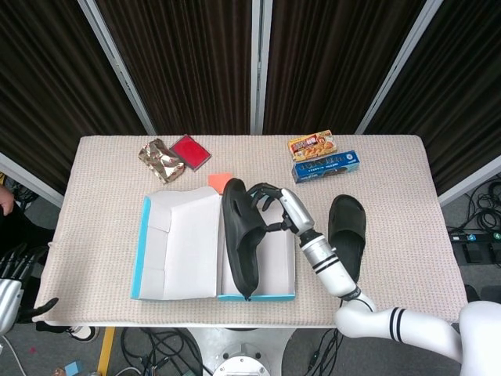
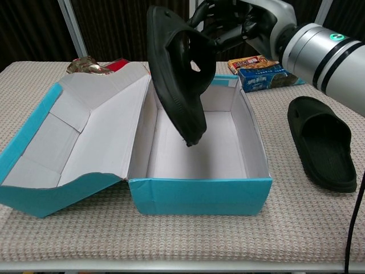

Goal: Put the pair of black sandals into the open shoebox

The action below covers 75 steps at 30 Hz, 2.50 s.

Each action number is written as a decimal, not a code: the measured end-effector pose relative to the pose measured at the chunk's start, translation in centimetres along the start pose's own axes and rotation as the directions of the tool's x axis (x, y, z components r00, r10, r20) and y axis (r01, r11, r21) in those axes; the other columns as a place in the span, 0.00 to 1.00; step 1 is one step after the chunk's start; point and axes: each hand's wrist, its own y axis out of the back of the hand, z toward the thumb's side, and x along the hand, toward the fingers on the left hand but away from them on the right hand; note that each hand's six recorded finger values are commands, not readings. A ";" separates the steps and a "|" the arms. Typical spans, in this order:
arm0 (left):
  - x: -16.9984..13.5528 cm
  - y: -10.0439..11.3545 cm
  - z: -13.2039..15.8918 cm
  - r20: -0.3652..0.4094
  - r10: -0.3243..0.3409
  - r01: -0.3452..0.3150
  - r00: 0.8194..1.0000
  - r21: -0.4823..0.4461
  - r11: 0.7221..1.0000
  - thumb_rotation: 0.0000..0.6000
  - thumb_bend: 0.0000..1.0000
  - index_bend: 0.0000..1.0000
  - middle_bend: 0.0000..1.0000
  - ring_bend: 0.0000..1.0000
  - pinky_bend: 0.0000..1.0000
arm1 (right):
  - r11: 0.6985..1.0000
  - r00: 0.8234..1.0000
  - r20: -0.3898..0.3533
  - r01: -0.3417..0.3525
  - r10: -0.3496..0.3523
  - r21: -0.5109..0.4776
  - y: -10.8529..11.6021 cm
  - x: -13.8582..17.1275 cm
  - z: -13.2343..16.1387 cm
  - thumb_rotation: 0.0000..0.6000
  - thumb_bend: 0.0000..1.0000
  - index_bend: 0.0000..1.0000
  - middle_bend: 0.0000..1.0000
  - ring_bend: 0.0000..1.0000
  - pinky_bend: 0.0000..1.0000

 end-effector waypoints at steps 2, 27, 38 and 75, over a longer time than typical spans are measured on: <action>0.0 0.1 -0.3 -0.005 0.001 -0.001 1.000 0.001 1.000 1.00 0.07 0.11 0.14 0.00 0.09 | 1.000 1.000 -0.001 -0.005 0.005 -0.003 -0.7 -0.5 -0.4 1.00 0.12 0.55 0.48 0.37 0.50; -0.5 0.3 -1.7 -0.009 0.007 -0.007 1.000 -0.002 1.000 1.00 0.07 0.11 0.14 0.00 0.09 | 0.999 1.000 0.002 -0.012 0.012 0.030 -4.6 -2.2 -3.7 1.00 0.11 0.55 0.48 0.37 0.50; -0.7 0.7 -2.5 -0.020 0.018 -0.018 1.000 0.004 1.000 1.00 0.07 0.11 0.14 0.00 0.09 | 0.997 1.000 0.017 -0.024 0.023 0.071 -5.4 -2.4 -5.0 1.00 0.11 0.55 0.48 0.37 0.50; -1.0 0.3 -2.9 -0.026 0.009 -0.010 1.000 -0.039 0.999 1.00 0.07 0.11 0.14 0.00 0.09 | 0.876 0.996 0.030 -0.084 0.080 0.475 -5.4 -2.5 -7.4 1.00 0.15 0.55 0.48 0.37 0.50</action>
